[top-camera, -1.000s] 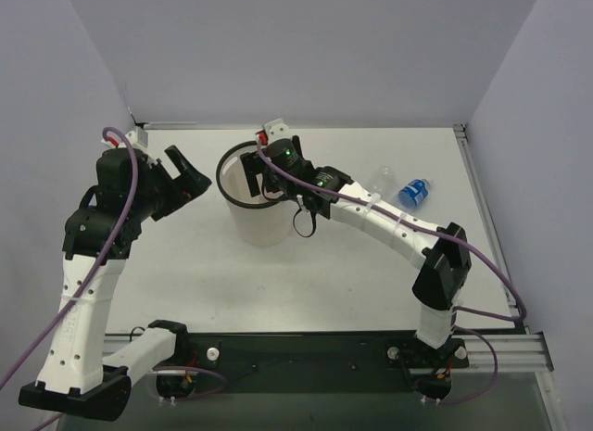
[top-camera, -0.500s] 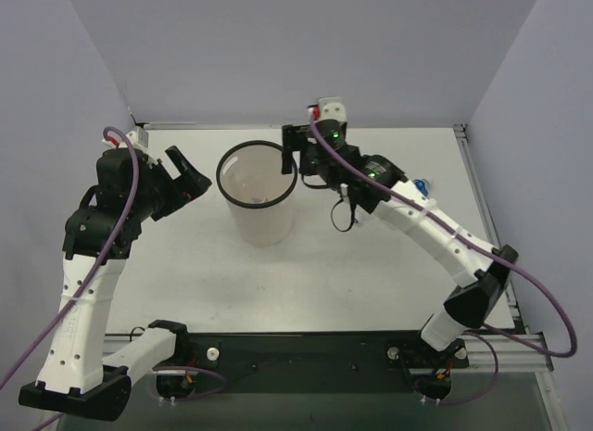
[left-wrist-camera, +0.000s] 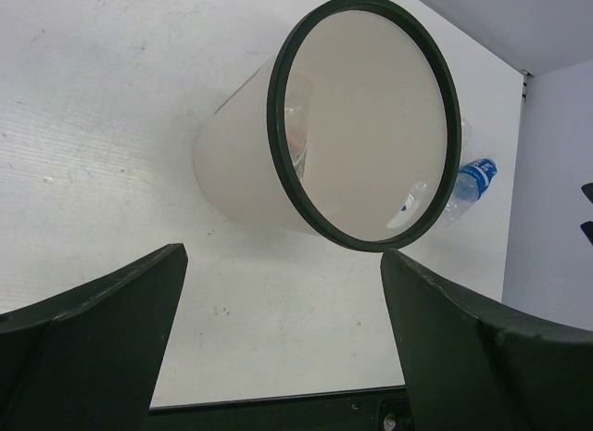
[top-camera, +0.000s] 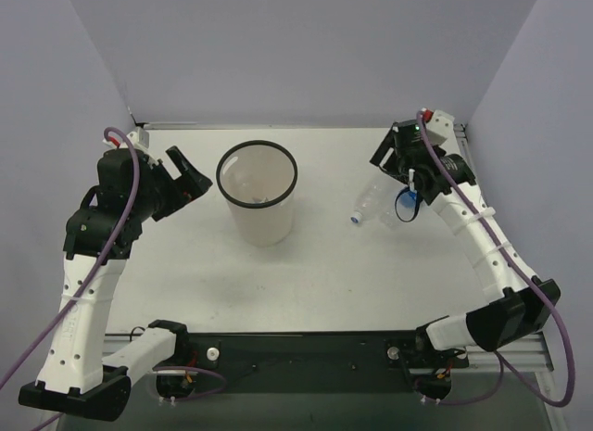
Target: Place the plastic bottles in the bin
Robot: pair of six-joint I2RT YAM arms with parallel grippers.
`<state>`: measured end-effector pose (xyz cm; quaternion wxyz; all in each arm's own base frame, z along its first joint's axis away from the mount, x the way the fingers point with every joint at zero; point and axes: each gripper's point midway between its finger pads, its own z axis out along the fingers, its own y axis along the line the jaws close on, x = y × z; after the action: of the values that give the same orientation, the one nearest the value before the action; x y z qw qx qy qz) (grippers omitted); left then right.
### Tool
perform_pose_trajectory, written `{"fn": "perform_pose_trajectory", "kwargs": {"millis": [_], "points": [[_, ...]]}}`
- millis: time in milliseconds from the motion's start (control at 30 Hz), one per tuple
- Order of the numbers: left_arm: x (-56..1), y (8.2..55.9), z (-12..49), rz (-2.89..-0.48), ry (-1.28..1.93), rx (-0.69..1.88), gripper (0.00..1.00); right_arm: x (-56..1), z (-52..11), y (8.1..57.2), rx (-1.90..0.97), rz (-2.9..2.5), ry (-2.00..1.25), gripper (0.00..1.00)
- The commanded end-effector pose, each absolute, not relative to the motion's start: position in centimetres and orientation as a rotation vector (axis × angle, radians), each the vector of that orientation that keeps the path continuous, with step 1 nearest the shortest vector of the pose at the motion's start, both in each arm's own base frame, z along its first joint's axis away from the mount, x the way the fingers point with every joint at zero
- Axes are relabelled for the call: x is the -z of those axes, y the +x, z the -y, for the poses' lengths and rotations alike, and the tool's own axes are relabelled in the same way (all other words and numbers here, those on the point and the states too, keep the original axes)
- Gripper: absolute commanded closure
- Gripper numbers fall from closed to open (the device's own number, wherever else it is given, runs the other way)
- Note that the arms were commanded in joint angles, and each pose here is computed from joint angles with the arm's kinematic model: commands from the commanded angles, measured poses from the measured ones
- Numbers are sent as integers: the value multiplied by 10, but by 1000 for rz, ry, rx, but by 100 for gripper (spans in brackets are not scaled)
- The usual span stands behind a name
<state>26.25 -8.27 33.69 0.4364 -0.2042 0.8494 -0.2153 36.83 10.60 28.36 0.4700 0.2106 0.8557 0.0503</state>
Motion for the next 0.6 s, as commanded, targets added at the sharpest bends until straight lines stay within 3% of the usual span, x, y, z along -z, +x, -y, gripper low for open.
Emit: {"fn": "perform_pose_trajectory", "kwargs": {"millis": [0, 567], "points": [[-344, 263, 85, -2078, -508, 567, 3, -242, -66, 362, -103, -2179, 818, 27], [-340, 259, 82, -2094, -515, 535, 2, -119, -35, 367, -36, -2376, 1160, 22]]}}
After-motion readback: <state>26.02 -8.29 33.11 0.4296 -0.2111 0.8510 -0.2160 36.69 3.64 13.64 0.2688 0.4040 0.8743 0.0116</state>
